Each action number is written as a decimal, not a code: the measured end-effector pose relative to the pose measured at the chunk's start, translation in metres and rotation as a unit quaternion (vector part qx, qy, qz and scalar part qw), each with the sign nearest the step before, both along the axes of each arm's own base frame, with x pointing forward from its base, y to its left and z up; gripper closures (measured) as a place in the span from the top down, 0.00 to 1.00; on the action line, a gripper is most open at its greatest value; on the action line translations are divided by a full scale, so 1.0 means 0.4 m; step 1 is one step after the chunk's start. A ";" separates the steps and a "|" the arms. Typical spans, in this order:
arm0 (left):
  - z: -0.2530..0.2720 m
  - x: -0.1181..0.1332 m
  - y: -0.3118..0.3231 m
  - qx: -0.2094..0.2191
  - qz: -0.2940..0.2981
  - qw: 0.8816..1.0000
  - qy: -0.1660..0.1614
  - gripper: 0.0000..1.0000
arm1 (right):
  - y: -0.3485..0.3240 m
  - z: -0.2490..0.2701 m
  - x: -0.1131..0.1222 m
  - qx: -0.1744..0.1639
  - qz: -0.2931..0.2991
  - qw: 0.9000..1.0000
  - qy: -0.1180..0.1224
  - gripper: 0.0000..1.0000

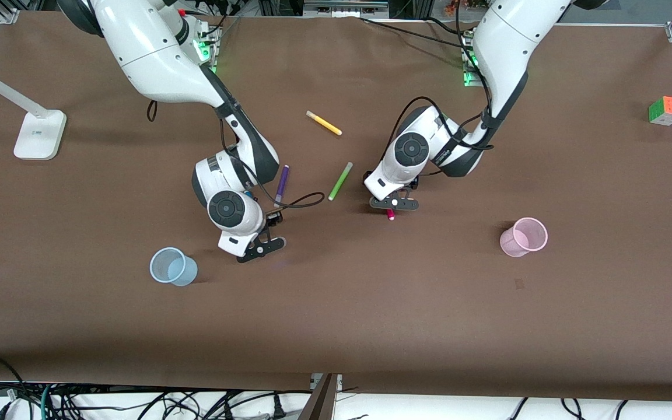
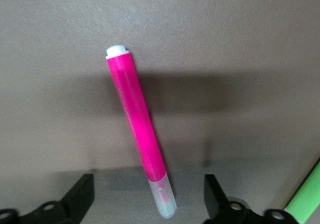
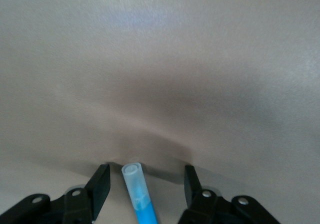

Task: Place pink and blue markers in matching cups
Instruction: 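Grasp the pink marker with the left gripper while the right gripper grasps the blue, then carry the pink marker over the pink cup while the right gripper carries blue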

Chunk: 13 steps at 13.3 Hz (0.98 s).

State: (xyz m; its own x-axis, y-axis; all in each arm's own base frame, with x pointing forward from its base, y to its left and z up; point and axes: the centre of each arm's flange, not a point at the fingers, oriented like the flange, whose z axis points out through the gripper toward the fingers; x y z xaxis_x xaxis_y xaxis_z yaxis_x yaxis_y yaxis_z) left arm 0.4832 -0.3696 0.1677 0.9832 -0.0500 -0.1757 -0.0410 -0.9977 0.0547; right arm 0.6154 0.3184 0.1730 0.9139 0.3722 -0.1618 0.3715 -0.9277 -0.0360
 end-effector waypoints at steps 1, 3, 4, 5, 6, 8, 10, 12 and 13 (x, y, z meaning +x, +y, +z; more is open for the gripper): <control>-0.002 0.000 0.000 0.000 0.000 1.000 0.000 0.81 | 0.000 0.000 0.000 0.000 0.000 1.000 0.000 0.69; 0.002 0.003 0.002 0.001 -0.003 1.000 -0.004 0.56 | -0.002 -0.001 0.000 -0.001 0.001 1.000 0.000 0.65; 0.006 0.005 0.000 0.003 -0.007 1.000 -0.008 0.45 | -0.002 -0.001 0.000 -0.001 0.001 1.000 0.000 0.65; 0.008 0.005 -0.002 0.004 -0.013 1.000 -0.012 0.34 | -0.006 0.000 0.002 -0.003 0.001 1.000 -0.001 0.56; 0.011 0.005 -0.003 0.008 -0.018 1.000 -0.013 0.23 | -0.006 0.004 0.002 -0.002 0.000 1.000 -0.001 0.43; 0.013 0.003 0.000 0.018 -0.031 0.999 -0.016 0.18 | 0.002 0.010 -0.001 -0.002 0.004 1.000 -0.001 0.21; 0.022 0.011 0.013 0.038 -0.046 0.998 -0.015 0.18 | 0.001 0.012 0.000 0.001 0.023 1.000 -0.001 0.17; 0.067 0.041 0.046 0.057 -0.065 0.996 -0.006 0.18 | -0.003 0.034 0.019 0.010 0.046 0.999 -0.014 0.17; 0.106 0.067 0.075 0.064 -0.080 0.995 0.000 0.18 | -0.004 0.072 0.045 0.017 0.052 0.998 -0.030 0.17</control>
